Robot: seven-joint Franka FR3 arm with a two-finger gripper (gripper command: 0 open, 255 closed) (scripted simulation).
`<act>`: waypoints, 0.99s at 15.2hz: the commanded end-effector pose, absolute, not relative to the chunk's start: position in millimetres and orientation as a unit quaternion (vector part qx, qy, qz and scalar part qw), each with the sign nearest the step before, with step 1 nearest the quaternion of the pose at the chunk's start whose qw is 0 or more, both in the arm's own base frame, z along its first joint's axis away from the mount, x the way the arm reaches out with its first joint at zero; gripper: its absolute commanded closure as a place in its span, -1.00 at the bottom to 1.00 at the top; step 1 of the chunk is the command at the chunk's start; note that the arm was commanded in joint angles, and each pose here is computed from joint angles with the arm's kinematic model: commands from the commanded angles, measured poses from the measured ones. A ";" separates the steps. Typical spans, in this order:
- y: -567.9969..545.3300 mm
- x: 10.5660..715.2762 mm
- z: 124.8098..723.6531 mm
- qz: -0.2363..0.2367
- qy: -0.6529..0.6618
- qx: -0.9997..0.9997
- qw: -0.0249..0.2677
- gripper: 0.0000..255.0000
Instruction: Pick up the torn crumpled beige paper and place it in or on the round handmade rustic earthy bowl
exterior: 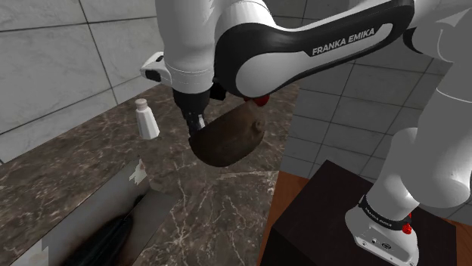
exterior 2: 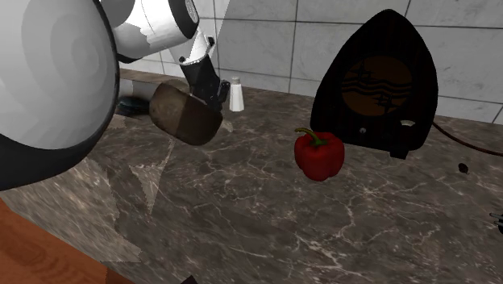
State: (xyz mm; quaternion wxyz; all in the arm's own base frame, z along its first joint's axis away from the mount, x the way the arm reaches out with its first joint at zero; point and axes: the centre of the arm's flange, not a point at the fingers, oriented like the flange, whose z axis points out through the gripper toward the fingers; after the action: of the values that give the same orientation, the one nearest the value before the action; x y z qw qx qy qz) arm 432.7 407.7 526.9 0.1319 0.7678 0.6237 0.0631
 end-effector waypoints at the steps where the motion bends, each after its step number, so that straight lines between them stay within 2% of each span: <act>1: 407.7 432.7 526.9 0.063 0.624 0.768 0.132 1.00; 2: 407.7 432.7 526.9 0.063 0.624 0.768 0.132 -1.00; 4: 324.3 429.2 531.2 0.190 0.618 0.763 -0.014 -1.00; 6: 245.2 429.8 504.0 0.309 0.588 0.730 -0.159 -1.00; 7: 292.3 438.1 529.6 0.243 0.650 0.720 0.002 -1.00; 8: 292.3 438.1 529.6 0.243 0.650 0.720 0.002 -1.00; 9: 328.3 441.3 544.5 0.157 0.669 0.725 0.044 -1.00; 10: 313.4 443.8 544.2 0.265 0.654 0.704 -0.082 -1.00; 15: 266.3 446.1 534.0 0.229 0.655 0.713 -0.100 -1.00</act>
State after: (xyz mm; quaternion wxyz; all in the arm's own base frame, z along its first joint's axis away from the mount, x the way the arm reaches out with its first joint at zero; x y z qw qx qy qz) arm 446.6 278.2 535.4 -0.0957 0.7115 0.6544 0.2376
